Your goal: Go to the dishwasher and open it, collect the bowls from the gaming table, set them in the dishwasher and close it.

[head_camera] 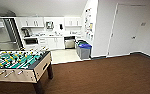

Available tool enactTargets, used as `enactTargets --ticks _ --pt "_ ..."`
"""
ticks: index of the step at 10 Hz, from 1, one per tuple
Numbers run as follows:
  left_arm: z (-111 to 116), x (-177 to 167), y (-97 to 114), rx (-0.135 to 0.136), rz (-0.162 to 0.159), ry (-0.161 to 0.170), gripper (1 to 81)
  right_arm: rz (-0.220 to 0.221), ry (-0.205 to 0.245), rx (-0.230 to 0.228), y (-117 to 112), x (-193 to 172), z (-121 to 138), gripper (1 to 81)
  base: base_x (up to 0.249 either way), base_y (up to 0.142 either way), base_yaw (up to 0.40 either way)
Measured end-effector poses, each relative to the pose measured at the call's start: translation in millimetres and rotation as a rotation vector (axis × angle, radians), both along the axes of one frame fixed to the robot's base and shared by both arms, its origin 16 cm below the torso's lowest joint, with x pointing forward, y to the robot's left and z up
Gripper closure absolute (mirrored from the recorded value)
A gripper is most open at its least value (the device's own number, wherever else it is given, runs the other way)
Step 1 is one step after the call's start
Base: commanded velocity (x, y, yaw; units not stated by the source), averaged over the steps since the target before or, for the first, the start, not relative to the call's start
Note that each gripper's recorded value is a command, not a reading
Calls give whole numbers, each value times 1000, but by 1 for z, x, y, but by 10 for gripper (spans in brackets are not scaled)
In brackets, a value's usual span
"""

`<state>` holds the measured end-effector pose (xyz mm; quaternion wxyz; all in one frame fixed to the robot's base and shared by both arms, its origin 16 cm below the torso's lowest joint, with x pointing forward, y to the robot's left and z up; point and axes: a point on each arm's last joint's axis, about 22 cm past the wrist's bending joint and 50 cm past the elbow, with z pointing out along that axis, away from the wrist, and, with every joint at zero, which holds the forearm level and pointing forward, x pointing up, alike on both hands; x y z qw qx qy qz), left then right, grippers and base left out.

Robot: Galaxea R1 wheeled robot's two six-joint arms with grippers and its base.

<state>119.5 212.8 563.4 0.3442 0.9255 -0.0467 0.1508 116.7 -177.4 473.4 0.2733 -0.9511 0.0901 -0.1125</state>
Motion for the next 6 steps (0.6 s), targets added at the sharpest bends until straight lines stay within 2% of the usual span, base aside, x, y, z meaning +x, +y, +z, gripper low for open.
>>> enactTargets --ticks 2,6 --pt "1 3 0 -6 5 -9 811 -1 -3 1 1 2 0 811 140 0 0" --pt "-2 3 -1 -1 6 -7 811 5 -3 4 7 2 0 811 144 0 0"
